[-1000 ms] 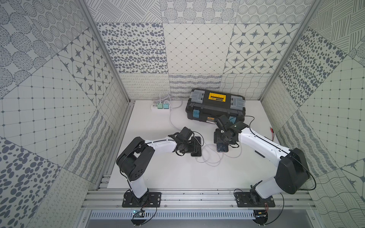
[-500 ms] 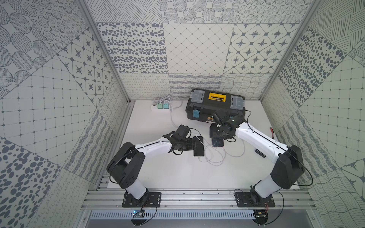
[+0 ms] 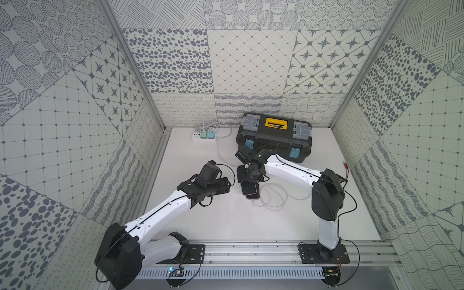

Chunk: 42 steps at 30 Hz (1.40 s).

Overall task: Unplug the charging cable from the phone
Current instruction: Place the phone at the center of the board.

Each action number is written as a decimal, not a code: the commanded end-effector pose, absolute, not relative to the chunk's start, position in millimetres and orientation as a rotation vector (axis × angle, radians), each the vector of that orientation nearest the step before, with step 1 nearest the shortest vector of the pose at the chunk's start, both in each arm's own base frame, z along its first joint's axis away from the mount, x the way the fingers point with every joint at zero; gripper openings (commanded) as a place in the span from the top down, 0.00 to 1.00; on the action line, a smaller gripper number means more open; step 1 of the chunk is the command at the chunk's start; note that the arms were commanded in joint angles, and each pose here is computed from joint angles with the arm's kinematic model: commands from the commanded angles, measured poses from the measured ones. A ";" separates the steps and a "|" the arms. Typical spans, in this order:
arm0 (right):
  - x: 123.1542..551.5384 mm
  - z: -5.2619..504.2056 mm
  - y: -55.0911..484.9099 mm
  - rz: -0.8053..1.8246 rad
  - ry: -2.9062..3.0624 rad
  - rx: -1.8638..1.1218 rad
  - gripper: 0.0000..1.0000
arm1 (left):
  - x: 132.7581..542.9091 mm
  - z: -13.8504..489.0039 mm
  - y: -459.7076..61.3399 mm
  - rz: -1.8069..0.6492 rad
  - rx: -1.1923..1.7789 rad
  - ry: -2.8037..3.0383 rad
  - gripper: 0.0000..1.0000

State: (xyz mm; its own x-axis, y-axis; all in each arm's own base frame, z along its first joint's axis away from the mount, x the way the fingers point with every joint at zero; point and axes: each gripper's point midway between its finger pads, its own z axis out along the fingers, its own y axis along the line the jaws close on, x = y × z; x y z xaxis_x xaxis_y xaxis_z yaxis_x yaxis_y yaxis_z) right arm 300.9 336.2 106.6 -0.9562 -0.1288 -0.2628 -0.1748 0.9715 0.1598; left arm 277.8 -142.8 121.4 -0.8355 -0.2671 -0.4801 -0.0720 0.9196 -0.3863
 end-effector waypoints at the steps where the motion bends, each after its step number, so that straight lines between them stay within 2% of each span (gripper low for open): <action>1: 300.7 116.1 364.8 0.365 2.851 -0.191 0.45 | 255.1 113.8 -104.2 -0.306 -0.282 2.572 0.28; 14: 289.0 84.5 412.2 0.451 2.945 -0.169 0.45 | 232.5 123.2 -84.7 -0.299 -0.369 2.536 0.28; 29: 274.2 51.9 413.8 0.379 3.044 -0.114 0.45 | 225.2 120.7 -81.8 -0.310 -0.385 2.529 0.28; 42: 270.7 38.6 409.4 0.318 3.090 -0.087 0.35 | 227.8 120.3 -82.5 -0.311 -0.381 2.525 0.28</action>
State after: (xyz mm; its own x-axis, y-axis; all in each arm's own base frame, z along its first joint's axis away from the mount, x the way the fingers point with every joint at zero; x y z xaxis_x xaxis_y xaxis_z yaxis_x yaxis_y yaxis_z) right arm 268.0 400.4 31.7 -0.9974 -0.0645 -0.0321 -0.0693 0.9812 0.1800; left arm 227.7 -87.3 122.8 -0.8050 -0.3255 -0.4959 -0.1828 0.9315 -0.3146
